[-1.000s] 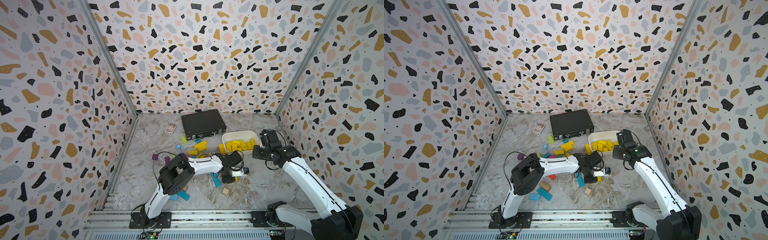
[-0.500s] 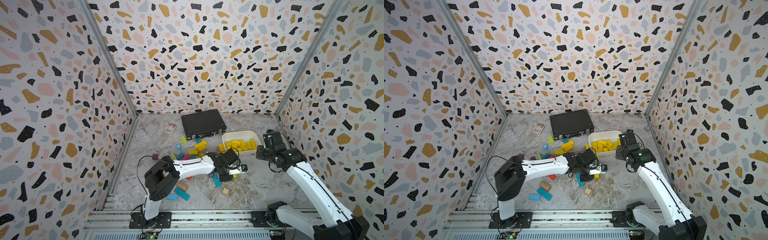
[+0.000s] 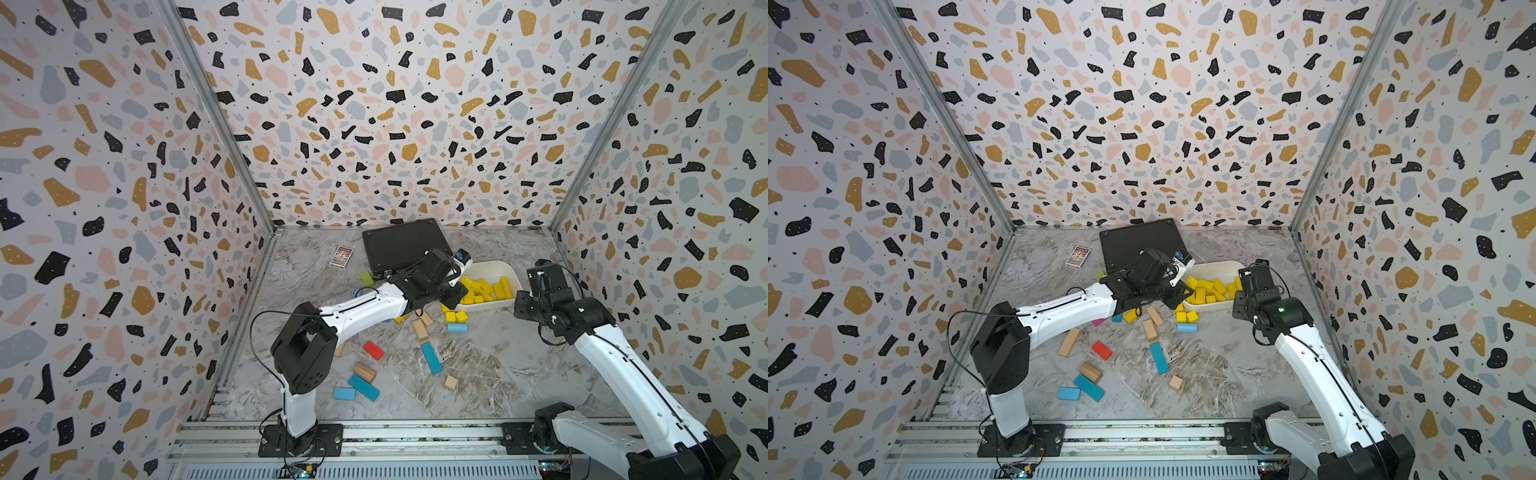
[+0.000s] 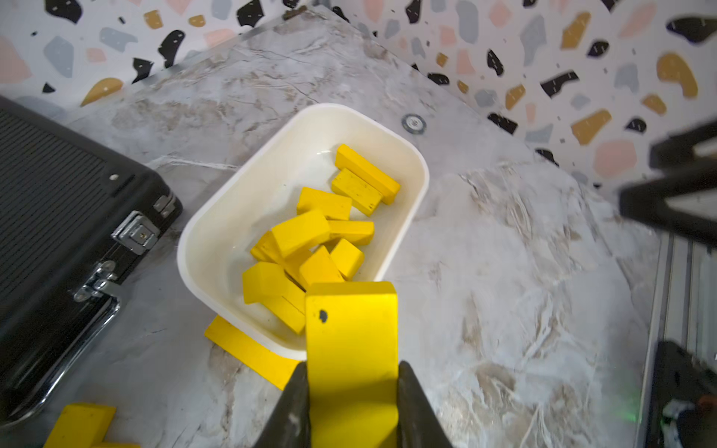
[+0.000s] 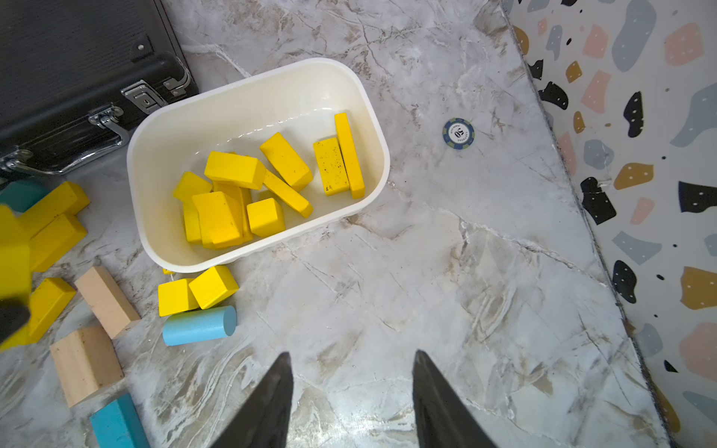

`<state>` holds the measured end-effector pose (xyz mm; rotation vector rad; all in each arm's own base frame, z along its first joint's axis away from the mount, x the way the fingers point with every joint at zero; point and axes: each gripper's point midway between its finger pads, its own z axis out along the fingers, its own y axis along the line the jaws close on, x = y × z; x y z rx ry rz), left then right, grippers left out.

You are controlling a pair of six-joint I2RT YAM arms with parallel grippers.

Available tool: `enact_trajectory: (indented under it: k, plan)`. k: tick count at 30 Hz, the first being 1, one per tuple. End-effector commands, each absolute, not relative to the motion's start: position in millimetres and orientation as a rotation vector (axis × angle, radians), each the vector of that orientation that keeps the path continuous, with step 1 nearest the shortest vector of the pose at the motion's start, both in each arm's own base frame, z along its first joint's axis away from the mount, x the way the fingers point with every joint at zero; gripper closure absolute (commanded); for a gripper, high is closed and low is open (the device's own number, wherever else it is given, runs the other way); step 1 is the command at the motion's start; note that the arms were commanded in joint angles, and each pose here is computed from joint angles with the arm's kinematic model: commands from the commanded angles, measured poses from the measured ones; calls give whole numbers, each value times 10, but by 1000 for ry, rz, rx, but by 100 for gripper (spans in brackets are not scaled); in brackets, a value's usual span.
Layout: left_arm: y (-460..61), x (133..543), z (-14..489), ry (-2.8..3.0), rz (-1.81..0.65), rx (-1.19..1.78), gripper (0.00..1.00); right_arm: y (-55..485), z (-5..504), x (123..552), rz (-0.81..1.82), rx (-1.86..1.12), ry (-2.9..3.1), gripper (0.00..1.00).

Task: Pick out the yellow building blocks
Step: Pick up the building block from the center of the board, then place the building block in the storage box.

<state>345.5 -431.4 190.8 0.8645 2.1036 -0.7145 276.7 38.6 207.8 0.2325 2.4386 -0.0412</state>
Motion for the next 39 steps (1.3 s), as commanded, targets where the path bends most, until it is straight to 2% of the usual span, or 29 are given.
enact_trajectory:
  k: [1, 6, 17, 24, 31, 33, 36, 39]
  plan:
    - [-4406, 3627, 2078, 2139, -751, 691, 100, 345, 2119, 2733, -50, 266, 2436, 49]
    - [-4307, 3879, 1814, 2288, -624, 535, 100, 339, 2121, 2742, -56, 267, 2435, 49]
    - [-4424, 3949, 1289, 2448, -663, 405, 100, 321, 2102, 2716, -71, 261, 2445, 49]
    - [-4467, 3954, 1138, 2469, -666, 419, 93, 318, 2093, 2699, -75, 253, 2451, 49]
    - [-4530, 3956, 1011, 2495, -679, 424, 79, 310, 2102, 2682, -78, 250, 2451, 49]
    - [-4535, 3963, 1010, 2495, -681, 422, 69, 307, 2102, 2680, -82, 246, 2452, 49]
    - [-4537, 3965, 1071, 2479, -677, 445, 59, 309, 2098, 2681, -84, 239, 2454, 49]
    - [-4478, 3958, 1349, 2430, -654, 485, 50, 342, 2089, 2696, -71, 217, 2463, 48]
